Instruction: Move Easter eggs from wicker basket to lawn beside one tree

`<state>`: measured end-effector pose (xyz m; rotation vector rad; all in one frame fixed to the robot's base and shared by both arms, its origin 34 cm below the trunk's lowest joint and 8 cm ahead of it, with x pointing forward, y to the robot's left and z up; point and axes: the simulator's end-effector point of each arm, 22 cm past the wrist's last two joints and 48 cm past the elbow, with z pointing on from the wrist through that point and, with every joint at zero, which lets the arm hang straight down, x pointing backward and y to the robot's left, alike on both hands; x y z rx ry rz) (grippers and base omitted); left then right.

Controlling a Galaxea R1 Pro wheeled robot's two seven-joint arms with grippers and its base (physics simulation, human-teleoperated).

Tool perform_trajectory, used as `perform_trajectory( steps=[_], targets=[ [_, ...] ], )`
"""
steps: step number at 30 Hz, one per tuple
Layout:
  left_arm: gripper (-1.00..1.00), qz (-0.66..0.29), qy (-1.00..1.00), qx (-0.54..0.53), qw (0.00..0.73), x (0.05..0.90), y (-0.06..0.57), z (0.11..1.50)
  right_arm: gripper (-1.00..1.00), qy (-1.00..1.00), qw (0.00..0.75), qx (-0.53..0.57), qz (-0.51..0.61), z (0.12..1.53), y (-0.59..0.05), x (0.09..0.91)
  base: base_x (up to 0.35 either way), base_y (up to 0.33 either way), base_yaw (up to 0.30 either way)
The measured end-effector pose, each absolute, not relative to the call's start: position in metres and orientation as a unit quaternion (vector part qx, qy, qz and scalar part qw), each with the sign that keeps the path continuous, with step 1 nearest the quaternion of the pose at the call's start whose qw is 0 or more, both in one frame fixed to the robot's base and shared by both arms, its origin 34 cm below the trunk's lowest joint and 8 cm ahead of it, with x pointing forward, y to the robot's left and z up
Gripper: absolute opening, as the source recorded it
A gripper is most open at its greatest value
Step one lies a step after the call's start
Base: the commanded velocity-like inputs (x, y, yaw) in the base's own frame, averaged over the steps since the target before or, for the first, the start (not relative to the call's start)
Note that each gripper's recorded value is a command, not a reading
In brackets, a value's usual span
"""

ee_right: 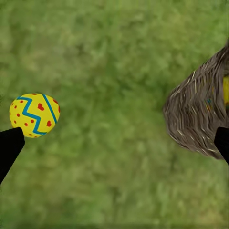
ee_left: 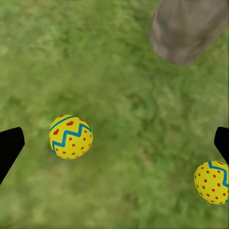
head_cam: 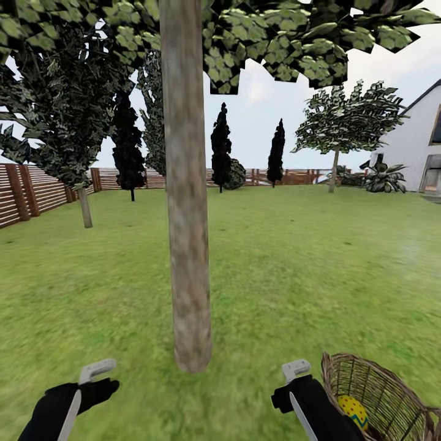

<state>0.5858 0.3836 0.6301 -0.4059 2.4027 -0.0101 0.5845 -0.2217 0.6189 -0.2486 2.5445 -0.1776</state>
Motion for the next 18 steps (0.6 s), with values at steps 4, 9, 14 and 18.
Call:
perform_trajectory(
  steps=[4, 9, 14, 18],
  targets=[
    [1.00, -0.002, 0.926, -0.156, 0.345, 0.587, 0.385, 0.638, 1.00, 0.952, 0.285, -0.093, -0.067, 0.627, -0.222, 0.586, 0.000, 0.000, 0.000],
    [1.00, -0.003, 0.928, -0.152, 0.341, 0.587, 0.380, 0.644, 1.00, 0.952, 0.285, -0.093, -0.067, 0.636, -0.222, 0.587, 0.000, 0.000, 0.000],
    [1.00, -0.004, 0.929, -0.150, 0.339, 0.588, 0.378, 0.652, 1.00, 0.952, 0.286, -0.092, -0.066, 0.646, -0.222, 0.588, 0.000, 0.000, 0.000],
    [1.00, -0.005, 0.929, -0.150, 0.338, 0.588, 0.377, 0.659, 1.00, 0.951, 0.287, -0.088, -0.068, 0.655, -0.227, 0.590, 0.000, 0.000, 0.000]
  ],
)
